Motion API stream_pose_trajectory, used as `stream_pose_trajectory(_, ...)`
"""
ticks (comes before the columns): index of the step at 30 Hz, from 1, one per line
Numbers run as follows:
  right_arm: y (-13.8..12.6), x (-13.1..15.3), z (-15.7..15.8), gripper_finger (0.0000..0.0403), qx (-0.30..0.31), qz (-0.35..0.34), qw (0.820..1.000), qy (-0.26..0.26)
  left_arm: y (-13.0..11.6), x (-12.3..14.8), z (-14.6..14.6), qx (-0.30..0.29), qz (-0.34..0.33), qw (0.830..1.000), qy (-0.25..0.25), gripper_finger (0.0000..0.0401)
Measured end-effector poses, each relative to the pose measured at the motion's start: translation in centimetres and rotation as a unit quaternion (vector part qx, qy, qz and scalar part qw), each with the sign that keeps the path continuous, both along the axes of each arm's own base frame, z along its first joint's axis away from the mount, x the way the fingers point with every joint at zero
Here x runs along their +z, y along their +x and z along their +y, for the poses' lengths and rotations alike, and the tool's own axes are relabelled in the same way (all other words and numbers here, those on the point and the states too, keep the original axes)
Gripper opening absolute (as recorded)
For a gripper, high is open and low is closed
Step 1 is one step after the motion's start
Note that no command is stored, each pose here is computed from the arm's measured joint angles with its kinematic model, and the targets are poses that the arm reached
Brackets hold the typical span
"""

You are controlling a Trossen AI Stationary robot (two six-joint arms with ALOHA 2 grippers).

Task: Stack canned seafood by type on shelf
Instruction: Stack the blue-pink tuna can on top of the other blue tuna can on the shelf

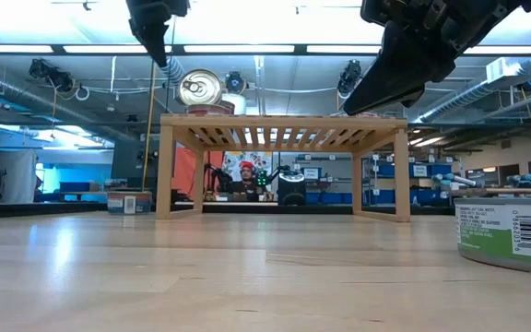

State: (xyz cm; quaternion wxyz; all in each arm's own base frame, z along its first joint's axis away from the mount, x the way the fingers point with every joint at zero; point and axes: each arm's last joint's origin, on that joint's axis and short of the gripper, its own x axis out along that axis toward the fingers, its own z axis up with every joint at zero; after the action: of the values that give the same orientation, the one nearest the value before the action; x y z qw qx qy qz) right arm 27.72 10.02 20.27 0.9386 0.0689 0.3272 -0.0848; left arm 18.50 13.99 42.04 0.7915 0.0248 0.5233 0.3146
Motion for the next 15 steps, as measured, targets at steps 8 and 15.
stream_pose_trajectory(8,0.0,0.0,0.0,0.0043,0.004,0.001,1.000,0.000,0.5,-1.6,0.3,-0.006,0.019,1.000,-0.010,0.0285)
stream_pose_trajectory(15,0.0,0.0,0.0,0.0043,0.005,0.001,1.000,0.001,1.0,-2.2,0.6,-0.042,0.014,0.999,-0.001,0.0296)
